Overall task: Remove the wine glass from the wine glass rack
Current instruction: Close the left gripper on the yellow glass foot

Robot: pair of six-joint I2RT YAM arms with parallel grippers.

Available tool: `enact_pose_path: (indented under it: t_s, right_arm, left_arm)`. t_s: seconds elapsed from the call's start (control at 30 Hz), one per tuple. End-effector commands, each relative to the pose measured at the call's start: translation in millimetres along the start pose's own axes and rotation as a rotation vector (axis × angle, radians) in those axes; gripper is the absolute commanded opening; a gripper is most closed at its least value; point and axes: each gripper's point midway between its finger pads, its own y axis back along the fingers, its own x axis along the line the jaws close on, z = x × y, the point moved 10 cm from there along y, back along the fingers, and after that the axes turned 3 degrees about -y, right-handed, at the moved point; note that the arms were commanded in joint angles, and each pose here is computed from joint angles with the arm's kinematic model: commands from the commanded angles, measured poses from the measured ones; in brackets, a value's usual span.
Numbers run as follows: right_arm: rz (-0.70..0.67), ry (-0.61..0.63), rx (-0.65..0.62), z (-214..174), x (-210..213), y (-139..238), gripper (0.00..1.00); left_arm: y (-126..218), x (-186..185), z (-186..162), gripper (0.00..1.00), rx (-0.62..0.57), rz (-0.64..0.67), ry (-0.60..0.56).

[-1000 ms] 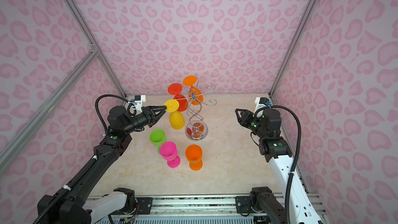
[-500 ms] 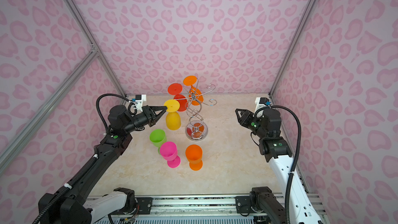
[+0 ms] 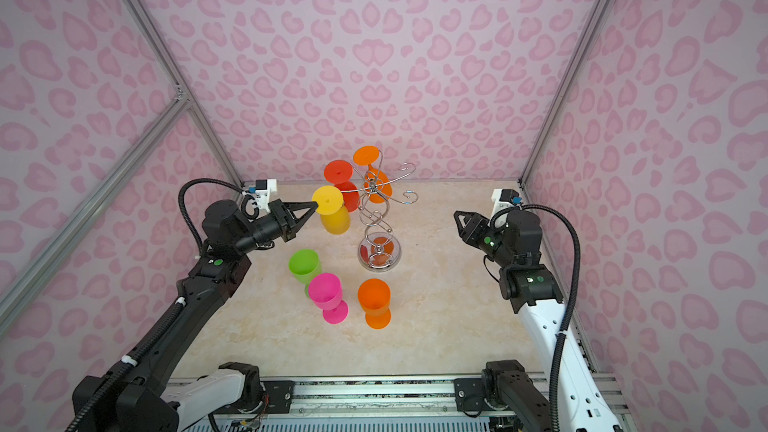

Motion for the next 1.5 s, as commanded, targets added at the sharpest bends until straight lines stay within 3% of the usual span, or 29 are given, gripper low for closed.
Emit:
enact_pose_path:
  t_s: [0.0, 0.43, 1.47]
  right_arm:
    - [0.016, 0.009, -0.026, 2.3, 1.5, -0.3, 0.40]
    - [0.014, 0.005, -0.024, 0.3, -0.8, -0.3, 0.40]
    - [0.023, -0.003, -0.014, 0.6, -3.0, -6.2, 0.40]
  left_arm:
    - [-1.3, -11.7, 5.5, 0.03, 0.000, -0.051, -0.027]
    - [-12.2, -3.2, 11.9, 0.01, 0.013, -0.040, 0.013]
    - [-39.6, -16.4, 0.2, 0.02, 0.121, -0.065, -0.041]
